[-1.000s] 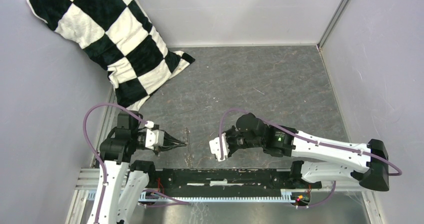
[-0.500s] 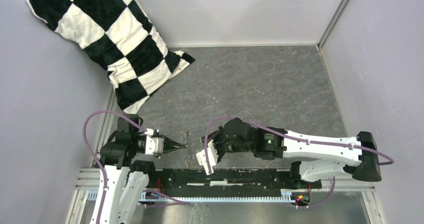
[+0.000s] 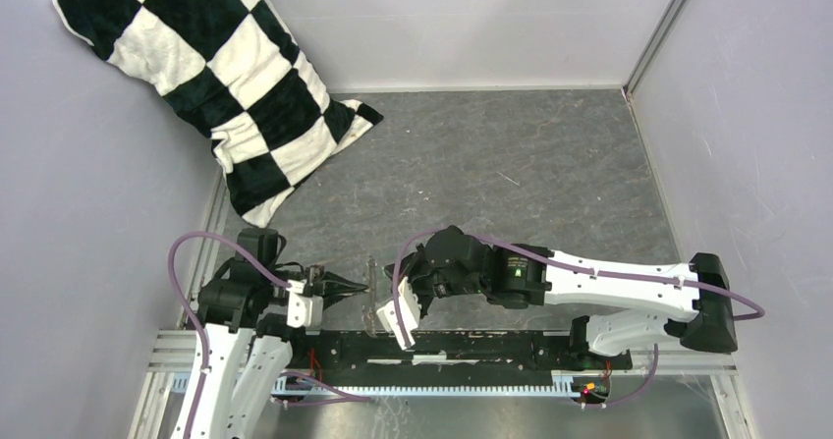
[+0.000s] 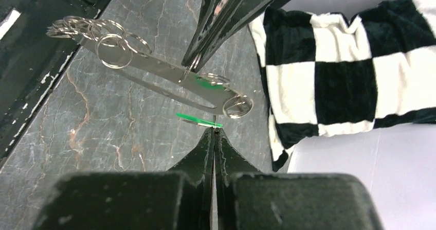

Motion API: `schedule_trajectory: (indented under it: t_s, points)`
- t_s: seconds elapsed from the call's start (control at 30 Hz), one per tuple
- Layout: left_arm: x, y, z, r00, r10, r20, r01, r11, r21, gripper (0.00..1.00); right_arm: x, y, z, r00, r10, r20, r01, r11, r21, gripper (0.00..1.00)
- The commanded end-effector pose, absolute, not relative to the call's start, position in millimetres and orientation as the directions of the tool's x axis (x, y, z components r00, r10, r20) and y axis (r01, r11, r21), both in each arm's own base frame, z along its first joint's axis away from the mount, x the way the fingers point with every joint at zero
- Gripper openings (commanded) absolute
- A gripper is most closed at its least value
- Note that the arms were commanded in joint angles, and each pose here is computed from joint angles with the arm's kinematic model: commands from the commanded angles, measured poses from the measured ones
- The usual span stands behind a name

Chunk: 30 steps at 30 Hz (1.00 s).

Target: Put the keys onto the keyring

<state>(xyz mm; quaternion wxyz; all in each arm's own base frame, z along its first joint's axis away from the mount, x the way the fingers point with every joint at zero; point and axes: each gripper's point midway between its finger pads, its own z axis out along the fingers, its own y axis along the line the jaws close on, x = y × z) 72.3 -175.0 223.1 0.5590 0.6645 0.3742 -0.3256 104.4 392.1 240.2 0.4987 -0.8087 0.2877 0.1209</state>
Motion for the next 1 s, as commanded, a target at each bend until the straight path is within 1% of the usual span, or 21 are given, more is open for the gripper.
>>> schedule_trajectory:
  t_s: [0.0, 0.17, 0.3, 0.57, 0.8, 0.97]
  points:
    - [73.0, -176.5, 225.4, 0.553, 0.114, -0.826, 0.832, -0.125, 0.54, 0.02, 97.5, 406.1, 265.7, 0.851, -0.262, -0.454, -0.522, -0.343, -0.781, 0.01]
    - [76.1, -177.5, 225.8, 0.505, 0.119, -0.855, 0.862, -0.13, 0.491, 0.02, 90.1, 411.2, 259.6, 0.866, -0.249, -0.433, -0.499, -0.389, -0.775, 0.01]
    - [75.9, -177.2, 224.8, 0.501, 0.126, -0.856, 0.864, -0.139, 0.484, 0.02, 85.5, 410.5, 248.9, 0.872, -0.253, -0.418, -0.488, -0.424, -0.763, 0.01]
    - [77.2, -177.2, 223.1, 0.49, 0.136, -0.861, 0.87, -0.146, 0.472, 0.02, 81.8, 410.7, 249.5, 0.878, -0.242, -0.414, -0.479, -0.421, -0.77, 0.01]
    - [77.9, -177.3, 225.0, 0.482, 0.139, -0.865, 0.874, -0.146, 0.464, 0.02, 76.3, 414.3, 242.9, 0.885, -0.23, -0.404, -0.465, -0.445, -0.765, 0.01]
    - [77.3, -177.2, 226.0, 0.48, 0.139, -0.866, 0.875, -0.144, 0.462, 0.02, 76.5, 417.7, 246.6, 0.89, -0.225, -0.397, -0.456, -0.434, -0.777, 0.01]
